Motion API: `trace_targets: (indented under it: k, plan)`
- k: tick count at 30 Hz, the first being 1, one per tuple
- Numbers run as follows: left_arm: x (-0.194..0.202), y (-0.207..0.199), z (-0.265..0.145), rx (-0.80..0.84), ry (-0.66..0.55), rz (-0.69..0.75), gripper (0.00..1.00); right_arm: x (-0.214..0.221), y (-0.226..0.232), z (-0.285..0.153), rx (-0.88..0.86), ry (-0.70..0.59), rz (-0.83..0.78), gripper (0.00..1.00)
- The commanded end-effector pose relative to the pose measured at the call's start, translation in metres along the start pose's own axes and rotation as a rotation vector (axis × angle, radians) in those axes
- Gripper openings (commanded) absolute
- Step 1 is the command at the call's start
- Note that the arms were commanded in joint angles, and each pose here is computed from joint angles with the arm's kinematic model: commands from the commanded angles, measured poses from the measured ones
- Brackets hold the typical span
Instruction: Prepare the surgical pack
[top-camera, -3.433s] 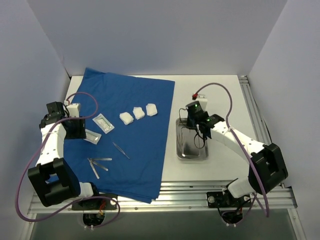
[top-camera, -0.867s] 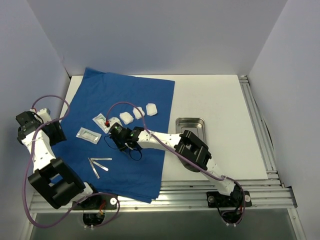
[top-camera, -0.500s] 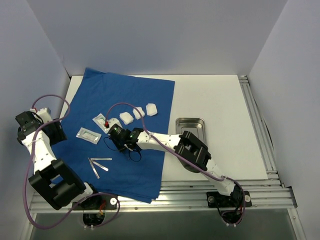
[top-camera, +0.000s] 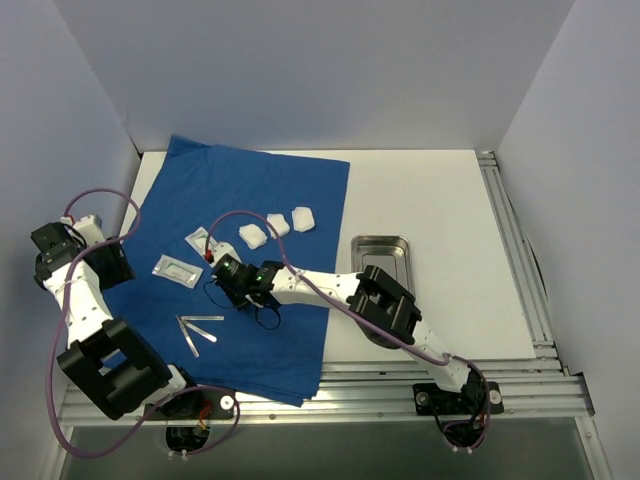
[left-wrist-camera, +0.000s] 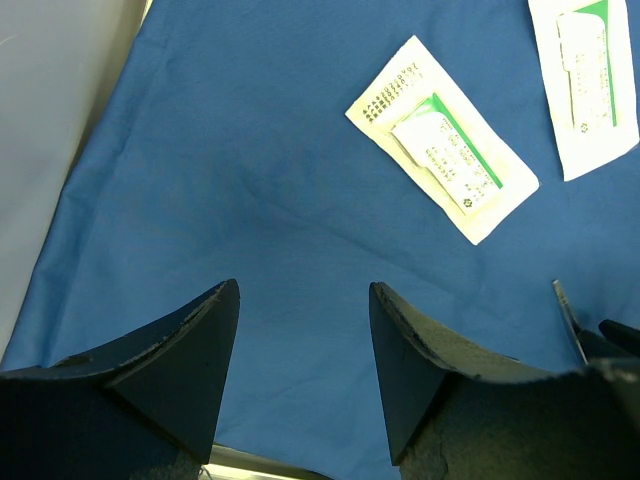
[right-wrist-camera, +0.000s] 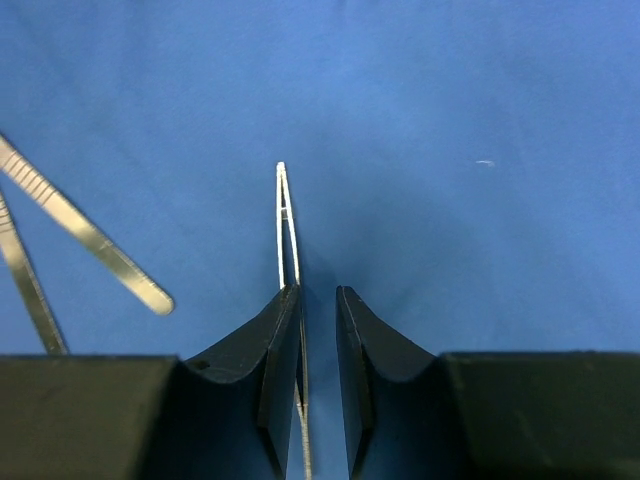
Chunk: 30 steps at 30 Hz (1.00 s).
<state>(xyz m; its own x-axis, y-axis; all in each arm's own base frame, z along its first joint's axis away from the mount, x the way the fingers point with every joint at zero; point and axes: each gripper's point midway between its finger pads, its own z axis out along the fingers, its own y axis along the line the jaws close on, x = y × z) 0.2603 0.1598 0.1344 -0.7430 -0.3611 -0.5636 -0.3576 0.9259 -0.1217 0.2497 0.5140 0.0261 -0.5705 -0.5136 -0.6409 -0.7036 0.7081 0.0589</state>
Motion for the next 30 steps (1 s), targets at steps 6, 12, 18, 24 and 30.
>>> trace_targets:
  k: [6,12,18,24,30]
  plan:
    - [-0.010,-0.003,-0.005,0.022,-0.041,0.021,0.64,-0.014,0.009,-0.027,-0.013,-0.028,-0.024,0.21]
    - [-0.009,-0.003,-0.004,0.024,-0.037,0.020,0.64,-0.020,0.013,-0.032,-0.036,-0.042,-0.022,0.21]
    - [-0.009,-0.003,-0.004,0.024,-0.035,0.021,0.64,-0.032,0.017,-0.043,-0.053,-0.077,-0.023,0.21]
    - [-0.009,-0.003,-0.003,0.026,-0.033,0.020,0.64,-0.033,0.023,-0.050,-0.068,-0.086,-0.032,0.21]
    - [-0.008,-0.003,-0.002,0.029,-0.029,0.020,0.64,-0.015,0.024,-0.038,-0.076,-0.029,-0.043,0.27]
